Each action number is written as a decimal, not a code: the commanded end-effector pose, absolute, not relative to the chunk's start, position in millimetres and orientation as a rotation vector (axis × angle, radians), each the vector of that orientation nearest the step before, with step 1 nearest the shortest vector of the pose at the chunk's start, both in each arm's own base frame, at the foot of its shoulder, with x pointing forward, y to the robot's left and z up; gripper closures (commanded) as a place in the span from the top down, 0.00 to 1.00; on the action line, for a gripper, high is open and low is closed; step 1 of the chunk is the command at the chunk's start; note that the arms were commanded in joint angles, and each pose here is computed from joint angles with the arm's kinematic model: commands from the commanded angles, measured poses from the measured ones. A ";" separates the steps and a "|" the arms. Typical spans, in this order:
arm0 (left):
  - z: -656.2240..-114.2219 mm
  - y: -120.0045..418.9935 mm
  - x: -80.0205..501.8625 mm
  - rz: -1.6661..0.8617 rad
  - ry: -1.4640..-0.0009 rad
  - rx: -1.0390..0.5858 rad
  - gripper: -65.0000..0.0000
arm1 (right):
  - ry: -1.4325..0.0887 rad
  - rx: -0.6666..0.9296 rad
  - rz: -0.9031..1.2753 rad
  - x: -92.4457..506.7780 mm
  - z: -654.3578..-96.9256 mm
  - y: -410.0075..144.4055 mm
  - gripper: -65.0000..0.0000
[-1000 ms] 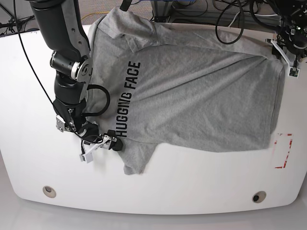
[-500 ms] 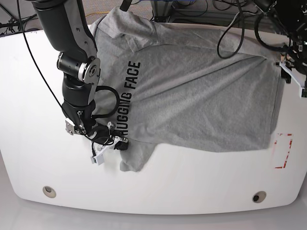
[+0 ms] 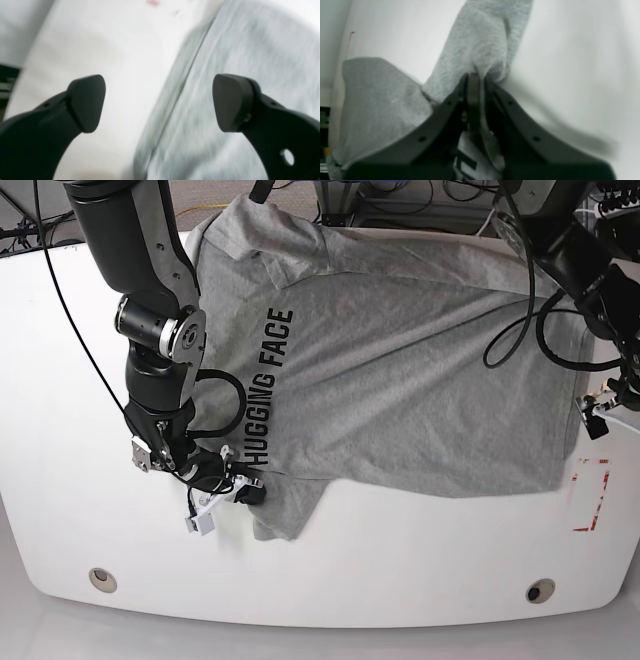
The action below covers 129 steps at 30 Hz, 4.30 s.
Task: Fold the T-shirt properly
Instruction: 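Move the left gripper along the shirt and grasp the hem corner, then lift the shirt with both grippers and stretch it between them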
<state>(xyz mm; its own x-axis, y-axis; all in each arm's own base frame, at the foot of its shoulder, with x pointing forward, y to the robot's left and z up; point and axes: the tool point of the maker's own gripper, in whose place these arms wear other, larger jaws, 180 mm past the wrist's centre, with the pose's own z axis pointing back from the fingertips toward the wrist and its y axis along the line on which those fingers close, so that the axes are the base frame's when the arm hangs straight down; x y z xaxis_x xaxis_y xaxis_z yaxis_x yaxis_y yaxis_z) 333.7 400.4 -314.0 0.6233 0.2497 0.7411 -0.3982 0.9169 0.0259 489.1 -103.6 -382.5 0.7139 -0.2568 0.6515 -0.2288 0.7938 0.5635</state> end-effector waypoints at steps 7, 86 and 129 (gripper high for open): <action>-334.2 401.8 379.4 0.327 -0.872 0.125 1.00 | -0.863 0.687 -0.006 507.1 -355.2 -106.3 0.04; 117.7 275.4 448.8 -0.204 -1.689 0.418 0.00 | -0.816 -0.146 0.486 556.8 -86.0 -261.6 0.00; -183.8 263.9 397.7 -0.368 -1.067 0.335 0.00 | -1.095 -0.034 0.271 474.7 -120.2 -273.1 0.00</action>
